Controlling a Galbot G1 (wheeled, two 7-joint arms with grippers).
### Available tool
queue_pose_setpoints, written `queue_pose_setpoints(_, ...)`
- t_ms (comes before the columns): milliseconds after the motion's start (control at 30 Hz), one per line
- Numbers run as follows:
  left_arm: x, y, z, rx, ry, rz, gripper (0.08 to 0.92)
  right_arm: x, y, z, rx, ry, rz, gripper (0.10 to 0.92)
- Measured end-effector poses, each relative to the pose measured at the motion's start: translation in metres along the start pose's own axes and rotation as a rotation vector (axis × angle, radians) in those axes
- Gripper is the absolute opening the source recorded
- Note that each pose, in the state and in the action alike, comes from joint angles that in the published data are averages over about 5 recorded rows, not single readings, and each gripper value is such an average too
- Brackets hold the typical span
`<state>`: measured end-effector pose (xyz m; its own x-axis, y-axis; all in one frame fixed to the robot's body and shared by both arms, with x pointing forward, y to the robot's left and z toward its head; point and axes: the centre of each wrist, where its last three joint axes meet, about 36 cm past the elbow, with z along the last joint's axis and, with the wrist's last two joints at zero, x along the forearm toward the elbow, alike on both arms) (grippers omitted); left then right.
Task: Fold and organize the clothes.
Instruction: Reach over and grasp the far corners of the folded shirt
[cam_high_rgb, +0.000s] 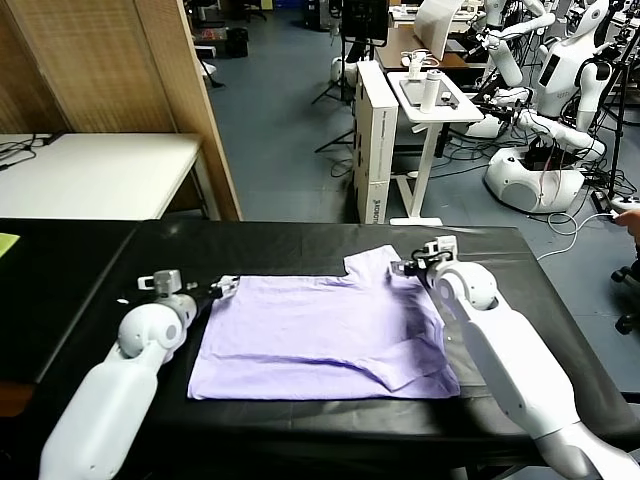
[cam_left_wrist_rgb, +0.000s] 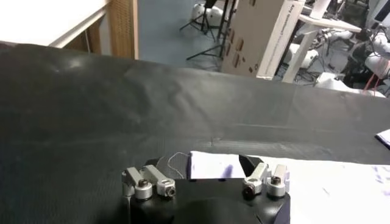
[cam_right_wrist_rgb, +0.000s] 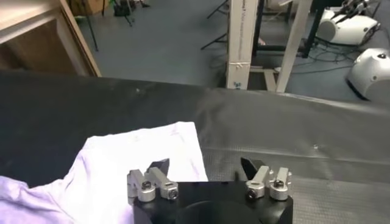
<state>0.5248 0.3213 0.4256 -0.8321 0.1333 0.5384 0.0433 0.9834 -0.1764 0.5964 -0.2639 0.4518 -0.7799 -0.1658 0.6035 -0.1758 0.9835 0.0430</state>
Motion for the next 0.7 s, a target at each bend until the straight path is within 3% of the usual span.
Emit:
queue_pose_setpoints(200,-0.008,-0.005,-0.003,0.006,0.003,0.007,0.734,-0.001,0.000,0.001,-0.001,0.004,-0.004,0.697)
queue_pose_setpoints(600,-0.012,-0.003,0.001,0.008,0.032,0.000,0.596,-0.004,0.002,-0.003,0.001,0.004,-0.012,0.390)
queue_pose_setpoints(700,-0.010,-0.005,0.003,0.007,0.036,0.004,0.513,-0.005,0.001,-0.003,0.000,0.006,-0.012,0.332)
